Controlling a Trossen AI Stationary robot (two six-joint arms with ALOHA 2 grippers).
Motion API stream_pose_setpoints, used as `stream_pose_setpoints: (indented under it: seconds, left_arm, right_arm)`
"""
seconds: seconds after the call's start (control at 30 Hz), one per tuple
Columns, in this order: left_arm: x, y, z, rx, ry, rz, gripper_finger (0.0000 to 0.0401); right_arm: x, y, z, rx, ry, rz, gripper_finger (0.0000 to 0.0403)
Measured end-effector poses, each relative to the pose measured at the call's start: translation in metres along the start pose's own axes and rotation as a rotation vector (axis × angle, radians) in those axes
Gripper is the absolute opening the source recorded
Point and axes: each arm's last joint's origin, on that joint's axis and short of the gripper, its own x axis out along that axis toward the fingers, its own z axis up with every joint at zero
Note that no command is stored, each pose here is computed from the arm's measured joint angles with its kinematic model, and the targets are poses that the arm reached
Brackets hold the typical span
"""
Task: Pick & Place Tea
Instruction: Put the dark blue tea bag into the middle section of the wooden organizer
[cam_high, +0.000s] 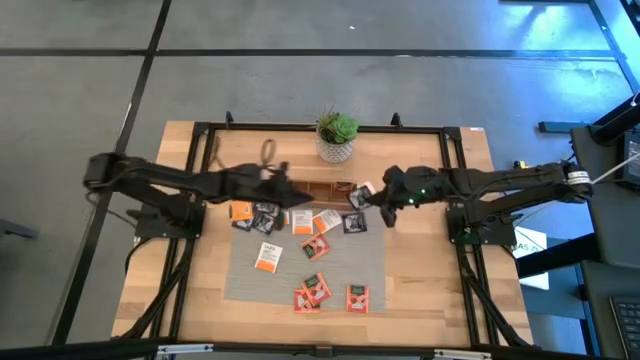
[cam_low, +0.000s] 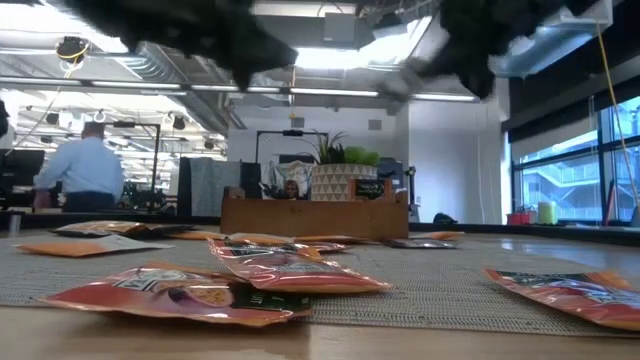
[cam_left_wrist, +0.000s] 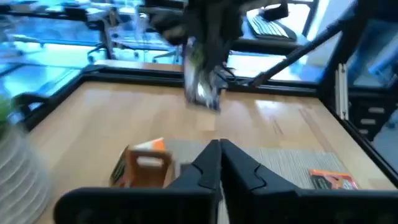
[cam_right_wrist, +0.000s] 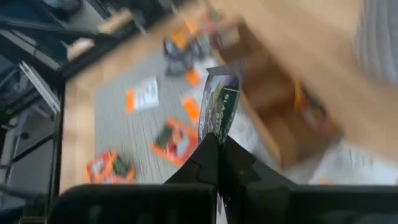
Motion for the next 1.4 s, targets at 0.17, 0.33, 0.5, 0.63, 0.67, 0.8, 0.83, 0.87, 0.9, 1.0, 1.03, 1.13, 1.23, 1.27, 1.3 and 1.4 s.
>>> stream_pose_setpoints:
  seconds: [0.17,0.33,0.5,0.63,0.67,0.8,0.83,0.87,0.9,1.0,1.03,1.13,1.23,1.27,1.3,1.4]
  left_arm:
    - [-0.042,-0.001,-0.011,-0.056,-0.06,-0.008,0.0007]
    - [-0.066,0.0,-0.012,-0.07,-0.114,0.042,0.0004]
    - [-0.077,0.002,-0.017,-0.066,-0.116,0.089,0.0003]
    - [-0.079,0.003,-0.02,-0.055,-0.1,0.119,0.0008]
    - [-0.079,0.003,-0.02,-0.054,-0.094,0.12,0.0008]
    - [-0.079,0.003,-0.021,-0.044,-0.091,0.12,0.0005]
    - [-0.079,0.003,-0.021,-0.033,-0.089,0.121,0.0004]
    - [-0.079,0.003,-0.021,-0.021,-0.09,0.122,0.0003]
    - [-0.079,0.003,-0.021,-0.01,-0.09,0.122,0.0003]
    - [-0.079,0.003,-0.021,0.001,-0.081,0.123,0.0003]
    - [-0.079,0.003,-0.021,0.001,-0.083,0.123,0.0003]
    - [-0.079,0.003,-0.021,0.004,-0.081,0.124,0.0007]
    - [-0.079,0.003,-0.022,0.016,-0.076,0.124,0.0009]
    - [-0.078,0.003,-0.022,0.017,-0.074,0.125,0.001]
    - [-0.078,0.003,-0.022,0.018,-0.073,0.125,0.001]
    - [-0.078,0.003,-0.022,0.018,-0.071,0.125,0.0009]
  right_arm:
    - [0.014,0.024,0.041,-0.158,-0.005,-0.045,0.0005]
    - [0.046,0.036,0.08,-0.313,0.095,-0.178,0.0005]
    - [0.09,0.031,0.108,-0.432,0.259,-0.268,0.0005]
    - [0.127,0.02,0.115,-0.493,0.392,-0.312,0.0005]
    - [0.136,0.016,0.114,-0.502,0.428,-0.322,0.0005]
    - [0.164,0.003,0.104,-0.543,0.549,-0.343,0.0005]
    - [0.17,0.0,0.102,-0.553,0.558,-0.343,0.0006]
    - [0.175,-0.002,0.1,-0.567,0.57,-0.342,0.0006]
    - [0.178,-0.004,0.098,-0.575,0.579,-0.342,0.0006]
    - [0.186,-0.01,0.094,-0.586,0.604,-0.345,0.0006]
    - [0.188,-0.011,0.093,-0.586,0.611,-0.346,0.0006]
    - [0.19,-0.014,0.092,-0.603,0.618,-0.344,0.0006]
    - [0.195,-0.017,0.09,-0.608,0.629,-0.344,0.0006]
    - [0.197,-0.018,0.089,-0.612,0.637,-0.343,0.0006]
    - [0.198,-0.019,0.087,-0.615,0.645,-0.342,0.0006]
    - [0.199,-0.02,0.087,-0.622,0.648,-0.338,0.0006]
